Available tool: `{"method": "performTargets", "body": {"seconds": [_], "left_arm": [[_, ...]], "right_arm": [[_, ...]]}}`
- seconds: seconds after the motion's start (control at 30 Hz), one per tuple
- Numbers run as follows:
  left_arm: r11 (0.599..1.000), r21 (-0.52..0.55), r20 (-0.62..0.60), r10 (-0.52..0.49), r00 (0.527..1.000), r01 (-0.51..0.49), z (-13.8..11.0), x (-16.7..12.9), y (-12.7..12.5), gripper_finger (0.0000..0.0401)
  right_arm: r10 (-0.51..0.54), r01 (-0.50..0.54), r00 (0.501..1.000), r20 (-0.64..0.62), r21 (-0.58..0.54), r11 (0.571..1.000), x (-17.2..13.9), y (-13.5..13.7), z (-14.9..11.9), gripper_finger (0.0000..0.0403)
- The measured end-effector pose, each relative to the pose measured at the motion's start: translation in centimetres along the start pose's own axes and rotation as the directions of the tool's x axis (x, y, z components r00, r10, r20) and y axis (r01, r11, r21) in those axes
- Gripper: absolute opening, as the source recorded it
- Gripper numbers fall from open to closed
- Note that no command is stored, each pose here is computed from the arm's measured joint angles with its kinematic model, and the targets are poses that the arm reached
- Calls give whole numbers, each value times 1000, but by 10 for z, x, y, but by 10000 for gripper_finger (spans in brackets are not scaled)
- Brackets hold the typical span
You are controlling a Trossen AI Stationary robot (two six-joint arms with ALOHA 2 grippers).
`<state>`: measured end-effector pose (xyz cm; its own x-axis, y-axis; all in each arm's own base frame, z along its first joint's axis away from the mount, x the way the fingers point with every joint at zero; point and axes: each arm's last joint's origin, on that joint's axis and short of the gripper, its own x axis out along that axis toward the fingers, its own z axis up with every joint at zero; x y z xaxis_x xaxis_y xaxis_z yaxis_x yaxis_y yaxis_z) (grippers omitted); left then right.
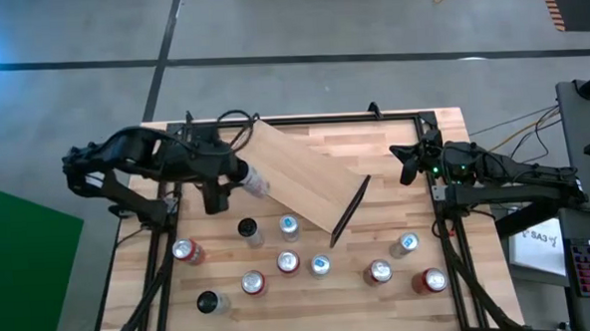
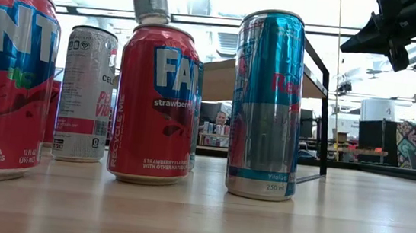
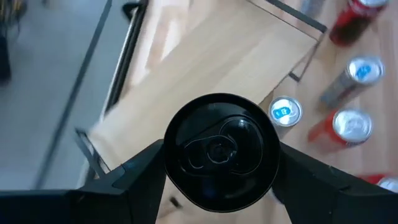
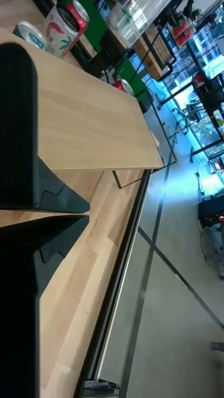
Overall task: Place canned beverage on shelf
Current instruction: Put the white/pink soda can on the shelf
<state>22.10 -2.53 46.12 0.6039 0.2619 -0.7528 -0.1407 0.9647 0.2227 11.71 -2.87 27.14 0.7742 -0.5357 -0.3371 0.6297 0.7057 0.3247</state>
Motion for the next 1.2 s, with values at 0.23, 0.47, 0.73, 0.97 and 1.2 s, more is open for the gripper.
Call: {"method": "performTargets", "body": {"seconds": [0.23, 0.47, 0.73, 0.97, 1.2], "left_arm": [[931, 360, -60, -38, 997, 57, 19, 24, -1, 245], [892, 422, -129, -117, 985, 161, 40, 63, 23, 245], [885, 397, -123, -211, 970, 243, 41, 72, 46, 245], [881, 413, -115, -203, 972, 233, 45, 80, 49, 245], [861, 428, -192, -210, 959, 274, 47, 106, 45, 245]], "right_arm": [[0, 0, 1000, 0, 0, 1000, 0, 0, 0, 9], [0, 0, 1000, 0, -6, 1000, 0, 0, 0, 9], [-3, 3, 1000, -6, -11, 1000, 0, 0, -1, 9], [-4, 3, 1000, -7, -28, 1000, 0, 0, -1, 9], [-4, 4, 1000, -9, -32, 999, 0, -1, -1, 9]]}}
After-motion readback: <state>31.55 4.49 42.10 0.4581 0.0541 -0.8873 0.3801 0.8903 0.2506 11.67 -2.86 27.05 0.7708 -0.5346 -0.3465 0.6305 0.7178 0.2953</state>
